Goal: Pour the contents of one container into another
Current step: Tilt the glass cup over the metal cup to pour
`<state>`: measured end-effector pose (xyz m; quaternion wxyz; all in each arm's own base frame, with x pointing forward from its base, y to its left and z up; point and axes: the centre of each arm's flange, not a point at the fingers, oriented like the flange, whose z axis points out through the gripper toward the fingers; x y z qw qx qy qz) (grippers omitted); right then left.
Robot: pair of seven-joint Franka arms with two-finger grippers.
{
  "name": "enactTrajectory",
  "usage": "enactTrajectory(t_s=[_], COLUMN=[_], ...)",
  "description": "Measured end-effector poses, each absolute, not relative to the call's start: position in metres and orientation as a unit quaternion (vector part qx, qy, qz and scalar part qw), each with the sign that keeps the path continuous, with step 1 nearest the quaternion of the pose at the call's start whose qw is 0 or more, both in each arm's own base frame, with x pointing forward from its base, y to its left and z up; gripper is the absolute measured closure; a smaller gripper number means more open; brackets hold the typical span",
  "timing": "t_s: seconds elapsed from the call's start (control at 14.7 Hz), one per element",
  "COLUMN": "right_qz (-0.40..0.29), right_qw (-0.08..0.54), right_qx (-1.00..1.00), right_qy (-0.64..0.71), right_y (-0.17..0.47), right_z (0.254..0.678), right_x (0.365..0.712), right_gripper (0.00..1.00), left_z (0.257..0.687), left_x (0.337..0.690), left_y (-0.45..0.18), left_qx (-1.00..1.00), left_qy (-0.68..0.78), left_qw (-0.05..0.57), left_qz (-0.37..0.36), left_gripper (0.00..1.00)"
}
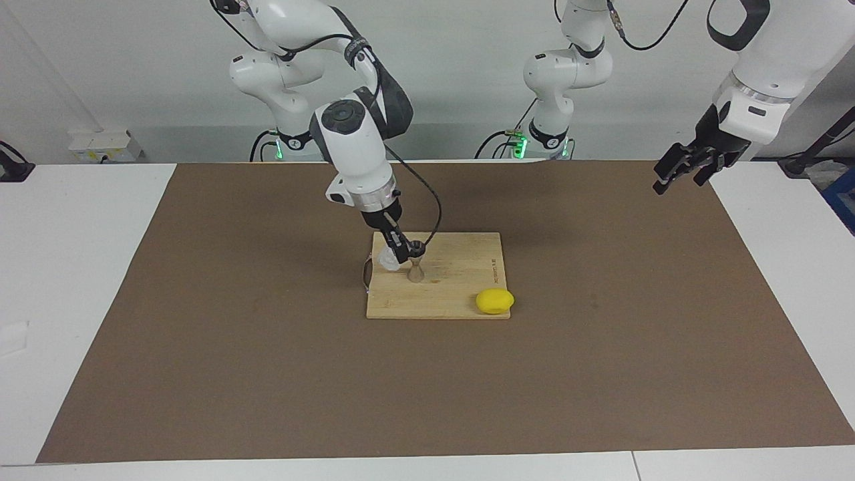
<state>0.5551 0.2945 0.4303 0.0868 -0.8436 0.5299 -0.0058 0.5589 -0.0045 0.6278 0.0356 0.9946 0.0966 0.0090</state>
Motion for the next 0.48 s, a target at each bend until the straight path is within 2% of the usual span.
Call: enactTrajectory(t_s=[0.48], right_qz=[-0.070], right_qw=[0.054], right_qx=[-0.877], right_qy=[0.472], right_y=[0.316], right_z=[0.441], right_x=[0.547], right_gripper=[0.48], left_z=[0.628], left_x=[0.549], left_y=[0.011], left_qx=[0.996], left_qy=[0.088], left_qw=[0.032], left_qz=[0.007], left_gripper=[0.00])
